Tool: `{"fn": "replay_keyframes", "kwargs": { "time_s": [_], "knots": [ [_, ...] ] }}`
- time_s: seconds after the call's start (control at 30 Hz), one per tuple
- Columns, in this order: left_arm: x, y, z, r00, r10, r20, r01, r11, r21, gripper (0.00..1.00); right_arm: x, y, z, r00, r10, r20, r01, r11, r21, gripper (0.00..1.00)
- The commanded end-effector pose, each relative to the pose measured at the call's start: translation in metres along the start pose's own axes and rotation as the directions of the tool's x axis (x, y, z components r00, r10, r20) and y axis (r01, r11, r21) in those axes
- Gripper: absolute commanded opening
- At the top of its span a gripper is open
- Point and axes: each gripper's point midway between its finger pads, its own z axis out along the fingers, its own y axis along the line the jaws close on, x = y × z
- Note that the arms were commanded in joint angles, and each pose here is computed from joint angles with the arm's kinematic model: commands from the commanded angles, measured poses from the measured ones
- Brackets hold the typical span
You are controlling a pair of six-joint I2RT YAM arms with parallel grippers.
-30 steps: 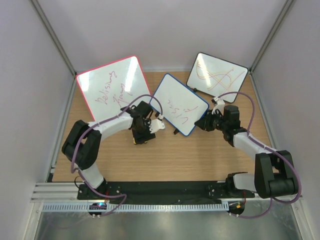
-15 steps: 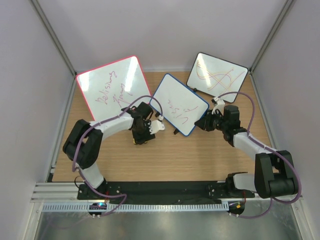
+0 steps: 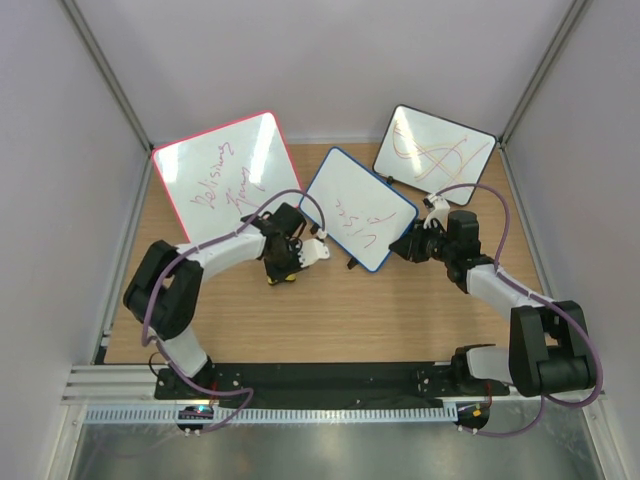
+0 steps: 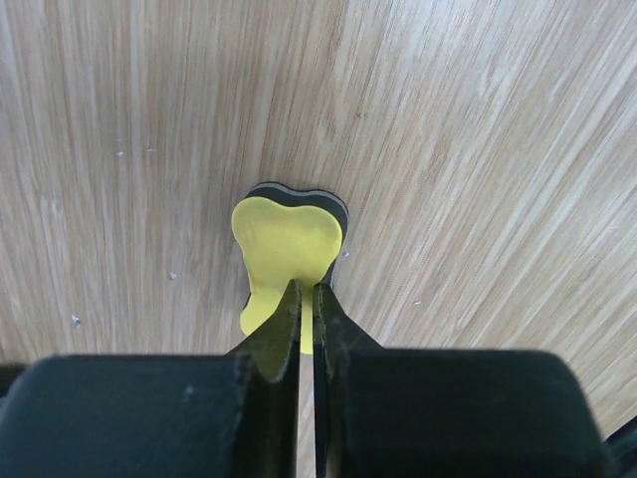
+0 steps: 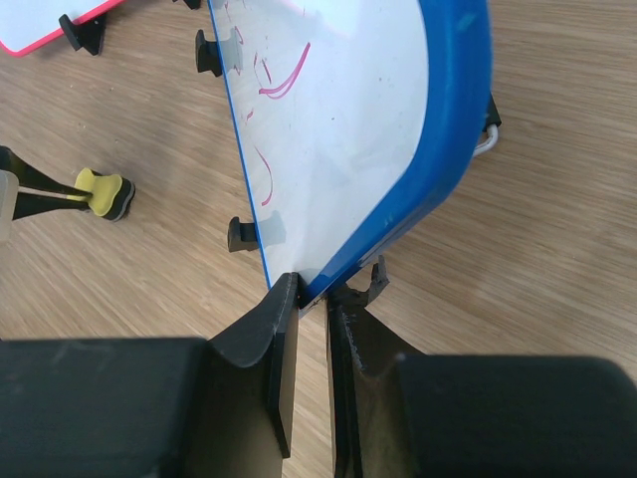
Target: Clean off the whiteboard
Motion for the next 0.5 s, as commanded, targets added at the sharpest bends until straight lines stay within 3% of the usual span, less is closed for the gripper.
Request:
{"fn": "replay_keyframes", "kwargs": {
  "time_s": [0.0,0.23,0.47],
  "knots": [
    [-0.017,0.001,-0.009,0.997,-0.031,0.071,0.031,0.999,-0.008,0.0,-0.006,0.0,0.002,0.998,-0.056,0.007,0.056,0.998,0.009,0.01],
    [-0.077,0.034,-0.06,0.955,-0.077,0.287,0.113,0.987,-0.112,0.0,-0.006,0.001,0.003,0.998,-0.064,0.003,0.064,0.998,0.005,0.01],
    [-0.128,0.069,-0.081,0.909,-0.088,0.407,0.167,0.973,-0.162,0.0,-0.004,0.002,0.004,0.998,-0.068,-0.007,0.068,0.998,0.006,0.01]
  ]
}}
